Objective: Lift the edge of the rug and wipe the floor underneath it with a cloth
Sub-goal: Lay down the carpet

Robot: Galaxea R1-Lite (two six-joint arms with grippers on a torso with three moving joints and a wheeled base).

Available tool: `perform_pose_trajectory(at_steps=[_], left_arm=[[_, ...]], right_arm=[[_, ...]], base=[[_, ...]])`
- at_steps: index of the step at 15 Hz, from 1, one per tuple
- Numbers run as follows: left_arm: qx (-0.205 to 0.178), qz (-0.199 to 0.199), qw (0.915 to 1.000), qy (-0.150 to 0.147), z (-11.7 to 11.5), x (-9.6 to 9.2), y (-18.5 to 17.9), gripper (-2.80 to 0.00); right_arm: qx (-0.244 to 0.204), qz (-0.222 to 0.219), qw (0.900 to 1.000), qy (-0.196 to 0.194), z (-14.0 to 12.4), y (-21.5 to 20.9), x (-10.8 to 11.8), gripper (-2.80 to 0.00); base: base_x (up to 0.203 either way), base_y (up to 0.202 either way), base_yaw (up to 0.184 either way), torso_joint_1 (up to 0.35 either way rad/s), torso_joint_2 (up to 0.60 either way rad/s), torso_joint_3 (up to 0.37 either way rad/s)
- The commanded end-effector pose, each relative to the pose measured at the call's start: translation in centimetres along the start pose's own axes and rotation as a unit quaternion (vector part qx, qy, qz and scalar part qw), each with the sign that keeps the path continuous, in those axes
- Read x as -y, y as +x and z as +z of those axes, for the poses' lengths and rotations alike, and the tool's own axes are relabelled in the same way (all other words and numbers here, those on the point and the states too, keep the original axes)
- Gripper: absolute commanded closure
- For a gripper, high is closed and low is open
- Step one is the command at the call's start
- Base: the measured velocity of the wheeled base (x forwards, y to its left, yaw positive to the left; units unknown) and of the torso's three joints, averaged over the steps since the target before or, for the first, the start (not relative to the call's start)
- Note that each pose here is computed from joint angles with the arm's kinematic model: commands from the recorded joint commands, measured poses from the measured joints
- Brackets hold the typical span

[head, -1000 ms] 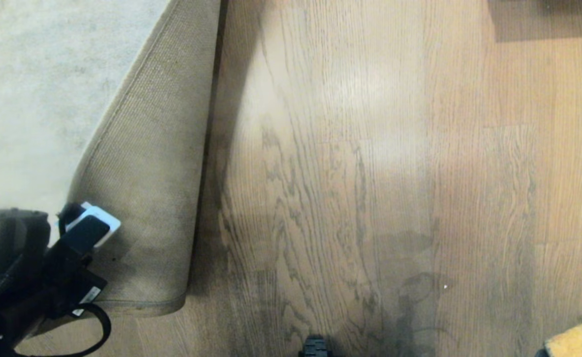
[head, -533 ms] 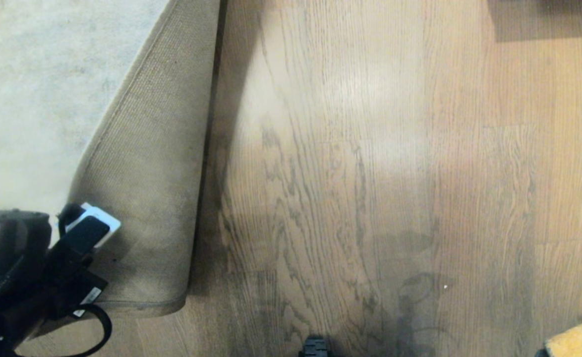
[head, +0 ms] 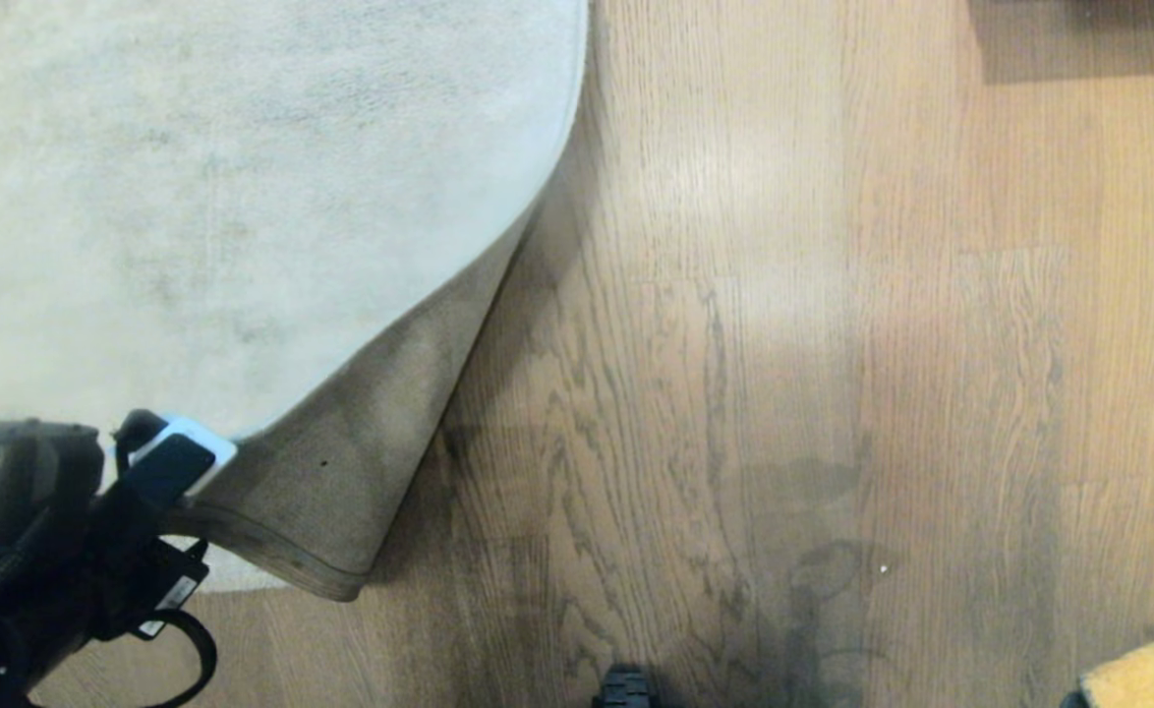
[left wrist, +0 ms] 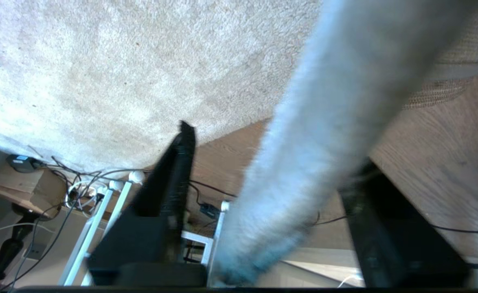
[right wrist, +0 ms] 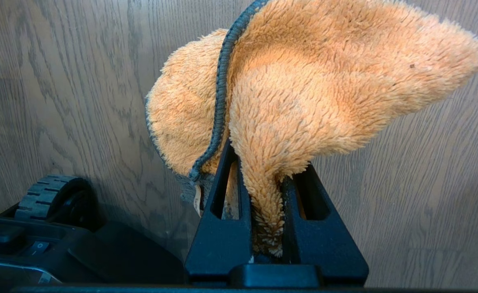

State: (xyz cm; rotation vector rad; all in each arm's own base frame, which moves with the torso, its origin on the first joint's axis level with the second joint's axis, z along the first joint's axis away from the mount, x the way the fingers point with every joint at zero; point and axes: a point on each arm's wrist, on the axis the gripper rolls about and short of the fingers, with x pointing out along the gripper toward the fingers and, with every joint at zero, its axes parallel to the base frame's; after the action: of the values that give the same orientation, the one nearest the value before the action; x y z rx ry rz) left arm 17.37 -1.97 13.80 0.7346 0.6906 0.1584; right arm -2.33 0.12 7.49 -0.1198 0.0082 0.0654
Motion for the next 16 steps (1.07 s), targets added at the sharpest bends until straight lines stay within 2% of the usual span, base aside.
perform_pose_trajectory(at_steps=[1,12,16], left_arm=[[0.003,0.003,1.0000,-0.006,0.1,-0.1,0.0,-2.80],[0.064,0.010,0.9952,-0.074,2.0,-0.3,-0.6,-2.80],[0.087,-0.017,0.9929,-0.079,2.7,0.6,-1.2,-2.80]], right_arm=[[-0.001,0.001,1.000,0.000,0.0,0.0,0.0,0.00],[-0.001,0.001,1.000,0.000,0.0,0.0,0.0,0.00],[-0.001,0.001,1.000,0.000,0.0,0.0,0.0,0.00]], base=[[0.000,0.000,0.000,0.000,0.00,0.000],[0.000,0.000,0.000,0.000,0.00,0.000],[0.000,0.000,0.000,0.000,0.00,0.000]])
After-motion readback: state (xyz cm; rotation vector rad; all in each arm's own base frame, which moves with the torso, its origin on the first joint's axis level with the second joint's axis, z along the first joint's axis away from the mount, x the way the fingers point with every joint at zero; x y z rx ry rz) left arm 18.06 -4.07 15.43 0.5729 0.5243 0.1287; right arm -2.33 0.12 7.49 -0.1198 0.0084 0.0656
